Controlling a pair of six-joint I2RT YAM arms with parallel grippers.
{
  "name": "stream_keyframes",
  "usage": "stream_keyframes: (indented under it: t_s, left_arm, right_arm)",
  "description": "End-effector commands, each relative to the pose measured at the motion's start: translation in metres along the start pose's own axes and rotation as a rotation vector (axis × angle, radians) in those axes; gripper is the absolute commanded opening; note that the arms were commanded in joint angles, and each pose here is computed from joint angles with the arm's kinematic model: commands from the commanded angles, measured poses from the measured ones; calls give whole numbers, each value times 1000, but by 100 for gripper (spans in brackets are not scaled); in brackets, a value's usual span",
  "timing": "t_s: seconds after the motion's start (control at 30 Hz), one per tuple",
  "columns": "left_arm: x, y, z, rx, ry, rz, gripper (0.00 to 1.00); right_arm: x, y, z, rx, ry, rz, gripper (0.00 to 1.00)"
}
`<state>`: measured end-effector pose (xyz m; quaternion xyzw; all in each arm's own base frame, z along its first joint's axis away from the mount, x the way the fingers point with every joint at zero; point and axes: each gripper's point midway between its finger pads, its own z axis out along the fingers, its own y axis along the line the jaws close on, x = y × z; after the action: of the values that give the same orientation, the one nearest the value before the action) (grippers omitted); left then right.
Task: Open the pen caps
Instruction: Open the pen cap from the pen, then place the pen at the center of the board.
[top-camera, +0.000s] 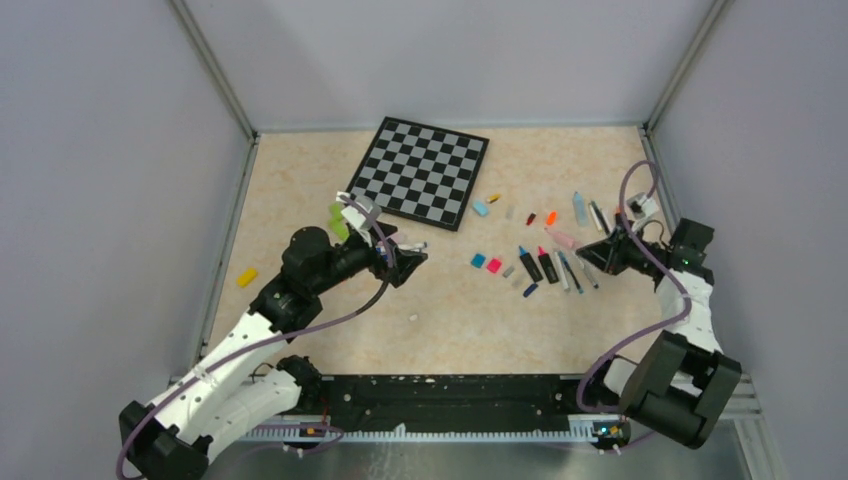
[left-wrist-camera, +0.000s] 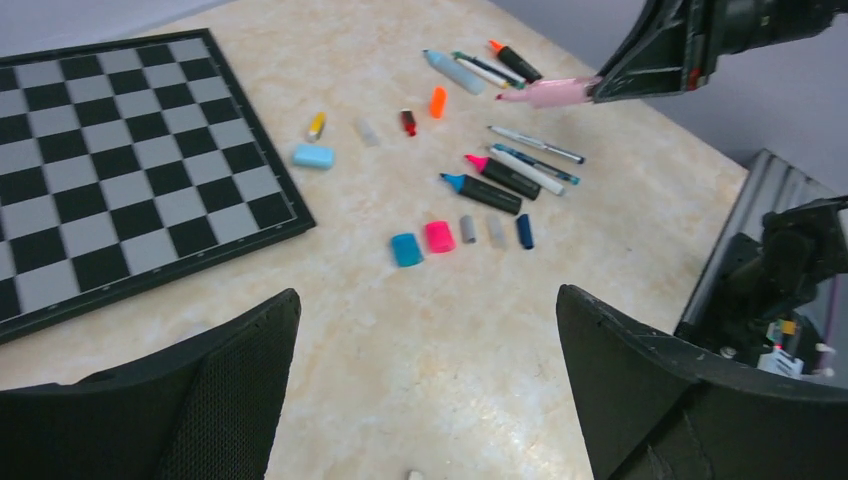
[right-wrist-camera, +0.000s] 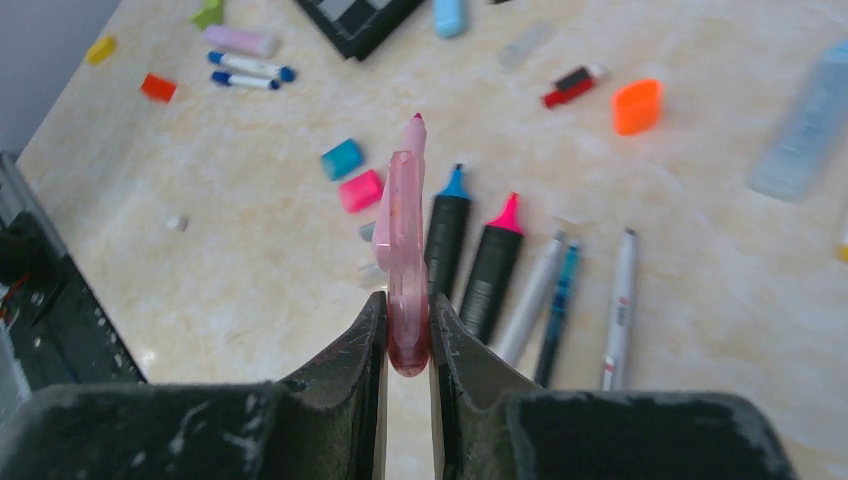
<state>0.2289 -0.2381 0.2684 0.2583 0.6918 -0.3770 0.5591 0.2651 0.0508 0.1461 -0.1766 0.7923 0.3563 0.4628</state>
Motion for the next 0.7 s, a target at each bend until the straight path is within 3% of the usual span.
stream_keyframes:
  t_s: [0.0,0.23,0.67]
  left_arm:
    - [16,28,-16,-153,61,77,99]
    - [12,28,-20,-160,49,89,99]
    - [17,34,-19,-185,52,92,99]
  right_arm:
    - [-9,-46,-29,179,-89,95,0]
    - [10,-88,-41,331,-83,234,0]
    - [32,-129,-43,424,-54,427,0]
